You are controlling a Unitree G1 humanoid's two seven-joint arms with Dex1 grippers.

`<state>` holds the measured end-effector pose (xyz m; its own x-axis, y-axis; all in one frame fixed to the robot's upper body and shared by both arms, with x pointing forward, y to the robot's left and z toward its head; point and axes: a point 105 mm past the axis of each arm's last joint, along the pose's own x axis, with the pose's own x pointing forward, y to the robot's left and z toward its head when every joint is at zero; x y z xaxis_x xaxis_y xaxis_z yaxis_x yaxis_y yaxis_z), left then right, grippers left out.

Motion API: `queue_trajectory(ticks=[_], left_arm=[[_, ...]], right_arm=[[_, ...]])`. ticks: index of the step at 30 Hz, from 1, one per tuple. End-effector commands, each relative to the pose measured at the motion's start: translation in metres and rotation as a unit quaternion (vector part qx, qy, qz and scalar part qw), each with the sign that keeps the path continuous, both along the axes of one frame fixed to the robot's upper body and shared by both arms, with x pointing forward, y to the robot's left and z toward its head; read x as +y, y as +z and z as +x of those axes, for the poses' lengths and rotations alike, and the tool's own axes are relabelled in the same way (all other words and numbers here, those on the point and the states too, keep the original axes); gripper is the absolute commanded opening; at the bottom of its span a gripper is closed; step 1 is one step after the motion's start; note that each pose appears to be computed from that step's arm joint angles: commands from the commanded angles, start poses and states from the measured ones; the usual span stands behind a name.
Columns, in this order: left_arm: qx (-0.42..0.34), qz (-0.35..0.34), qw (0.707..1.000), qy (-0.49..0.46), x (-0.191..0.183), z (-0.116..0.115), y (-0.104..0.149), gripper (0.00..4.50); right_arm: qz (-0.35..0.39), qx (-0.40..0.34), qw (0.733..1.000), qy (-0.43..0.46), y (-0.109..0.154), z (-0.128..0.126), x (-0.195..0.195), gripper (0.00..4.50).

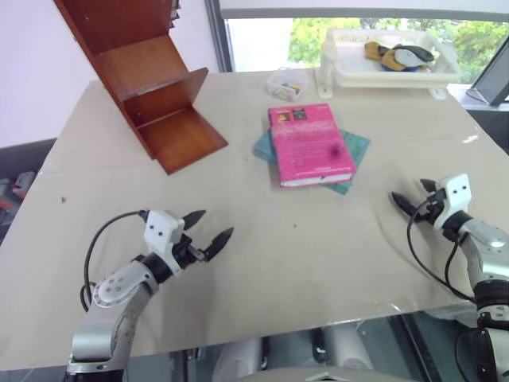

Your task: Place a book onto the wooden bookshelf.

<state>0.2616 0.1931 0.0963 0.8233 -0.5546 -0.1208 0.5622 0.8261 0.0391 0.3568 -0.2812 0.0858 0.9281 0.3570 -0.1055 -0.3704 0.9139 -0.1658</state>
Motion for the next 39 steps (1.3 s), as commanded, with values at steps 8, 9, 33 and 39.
queue_trajectory(ticks=[8, 9, 33, 39], left_arm=[[-0.028, 0.006, 1.000, 0.005, -0.001, -0.006, 0.014, 4.46], [-0.028, 0.006, 1.000, 0.004, -0.001, -0.006, 0.014, 4.46], [-0.033, 0.011, 0.999, -0.002, 0.004, -0.004, 0.017, 4.46], [-0.059, 0.024, 0.998, -0.021, 0.017, -0.001, 0.032, 4.46]], right_arm=[[0.050, 0.007, 0.994, 0.099, 0.019, -0.018, 0.016, 4.50], [0.049, 0.008, 0.994, 0.098, 0.019, -0.018, 0.016, 4.50], [0.049, 0.011, 0.993, 0.110, 0.017, -0.016, 0.033, 4.50], [0.057, 0.016, 0.986, 0.154, 0.014, -0.010, 0.064, 4.50]])
